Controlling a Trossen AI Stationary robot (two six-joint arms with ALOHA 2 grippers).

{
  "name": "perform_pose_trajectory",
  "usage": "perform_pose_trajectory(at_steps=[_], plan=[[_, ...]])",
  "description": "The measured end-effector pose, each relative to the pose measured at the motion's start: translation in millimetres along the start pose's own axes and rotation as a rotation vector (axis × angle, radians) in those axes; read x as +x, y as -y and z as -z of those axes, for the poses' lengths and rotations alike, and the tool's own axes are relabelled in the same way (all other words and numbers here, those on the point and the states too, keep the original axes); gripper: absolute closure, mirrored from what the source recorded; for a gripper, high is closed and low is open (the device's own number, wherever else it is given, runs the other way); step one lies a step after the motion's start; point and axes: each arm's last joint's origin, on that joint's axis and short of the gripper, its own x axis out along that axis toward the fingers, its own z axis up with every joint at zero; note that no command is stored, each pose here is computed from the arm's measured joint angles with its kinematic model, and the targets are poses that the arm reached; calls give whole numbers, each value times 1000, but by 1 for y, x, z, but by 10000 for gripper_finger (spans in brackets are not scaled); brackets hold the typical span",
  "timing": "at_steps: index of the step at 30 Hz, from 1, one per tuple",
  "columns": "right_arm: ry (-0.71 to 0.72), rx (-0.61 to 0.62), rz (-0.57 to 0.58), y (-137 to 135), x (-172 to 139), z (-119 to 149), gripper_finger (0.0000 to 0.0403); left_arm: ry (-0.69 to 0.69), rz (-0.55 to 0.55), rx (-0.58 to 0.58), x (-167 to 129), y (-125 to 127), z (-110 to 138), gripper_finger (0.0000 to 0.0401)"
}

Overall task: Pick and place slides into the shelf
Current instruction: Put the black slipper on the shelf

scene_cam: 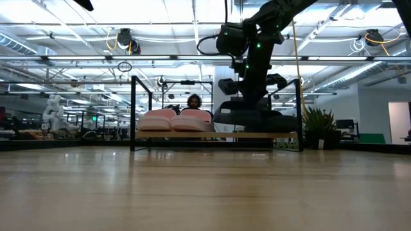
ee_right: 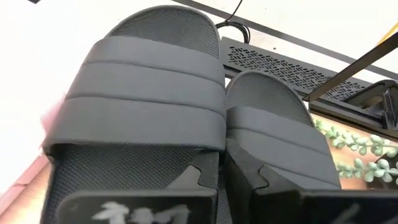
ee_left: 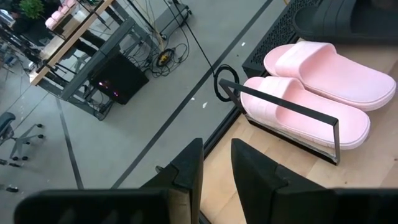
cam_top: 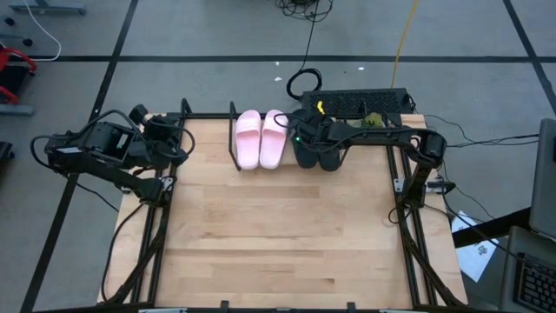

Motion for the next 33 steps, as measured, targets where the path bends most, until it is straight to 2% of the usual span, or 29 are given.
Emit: perform_pose_trajectory(at_steps=[11, 33], plan=[[-31, 7, 3, -4, 11, 9, 403, 0, 1, 9, 0, 0, 0, 316], [-24, -7, 28, -2, 11, 8, 403, 9, -16, 18, 0, -1, 0, 316]])
